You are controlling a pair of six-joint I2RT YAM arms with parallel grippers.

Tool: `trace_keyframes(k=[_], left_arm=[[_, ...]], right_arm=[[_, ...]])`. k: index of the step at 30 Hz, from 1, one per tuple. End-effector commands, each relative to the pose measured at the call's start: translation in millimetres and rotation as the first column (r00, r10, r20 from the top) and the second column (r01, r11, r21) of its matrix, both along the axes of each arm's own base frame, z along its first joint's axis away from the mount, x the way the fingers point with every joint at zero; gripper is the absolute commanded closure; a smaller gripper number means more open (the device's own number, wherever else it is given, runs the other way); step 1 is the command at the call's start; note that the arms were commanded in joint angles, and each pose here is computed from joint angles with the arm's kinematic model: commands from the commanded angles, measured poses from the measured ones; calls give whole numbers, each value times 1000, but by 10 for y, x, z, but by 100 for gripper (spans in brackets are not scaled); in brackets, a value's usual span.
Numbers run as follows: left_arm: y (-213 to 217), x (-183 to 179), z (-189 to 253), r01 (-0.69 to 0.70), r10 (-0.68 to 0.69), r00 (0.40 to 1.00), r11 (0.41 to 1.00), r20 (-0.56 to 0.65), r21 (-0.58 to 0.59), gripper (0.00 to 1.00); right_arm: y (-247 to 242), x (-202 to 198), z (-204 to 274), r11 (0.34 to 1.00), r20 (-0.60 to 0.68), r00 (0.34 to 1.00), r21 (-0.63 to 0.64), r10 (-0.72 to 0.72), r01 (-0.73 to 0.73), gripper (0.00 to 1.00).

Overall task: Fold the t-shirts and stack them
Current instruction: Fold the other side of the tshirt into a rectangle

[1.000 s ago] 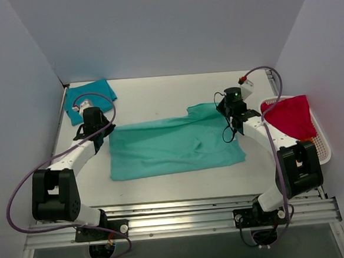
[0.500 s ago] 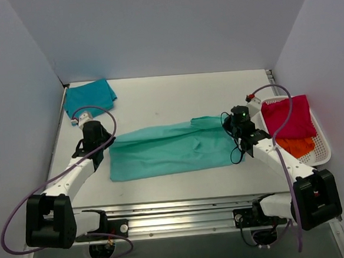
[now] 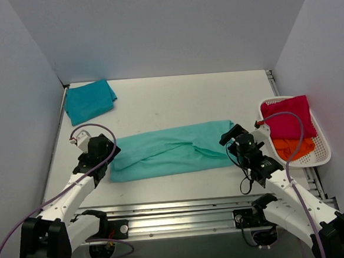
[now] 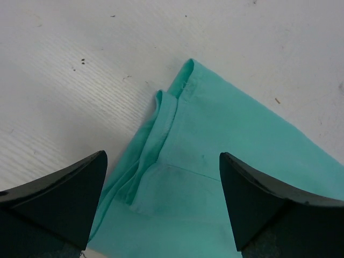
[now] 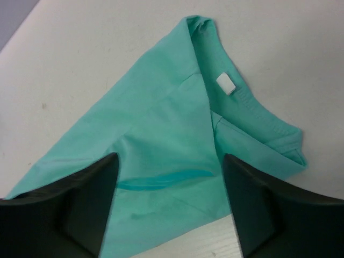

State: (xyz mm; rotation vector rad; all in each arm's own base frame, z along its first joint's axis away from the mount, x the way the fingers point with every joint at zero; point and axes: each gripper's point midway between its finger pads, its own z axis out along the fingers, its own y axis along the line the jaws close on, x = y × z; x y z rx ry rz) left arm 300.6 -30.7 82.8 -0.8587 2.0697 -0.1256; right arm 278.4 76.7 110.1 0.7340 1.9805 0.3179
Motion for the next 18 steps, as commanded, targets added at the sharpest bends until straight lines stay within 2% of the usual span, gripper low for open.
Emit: trace_keyframes(k=[1,4,9,14,18], left_arm=[[191,-62,197,-127,126,991,992,40,24,6],[218,6,415,-145,142,986,989,87,24,6],[212,183,653,-143,136,982,989,132,41,6],[147,474,822,-115,103,980,991,169,64,6],[34,719,857,-63,50,982,995,180,72,5]], right_arm=[[-223,-92,46,992,12,992,-15,-125,125,9],[-238,-10,142,988,16,989,-34,-147,148,5],[-49,267,213,994,23,994,-31,-104,104,7],[98,506,77,995,-28,996,-61,-82,80,7],[133,538,-105,995,-64,995,-61,-82,78,7]])
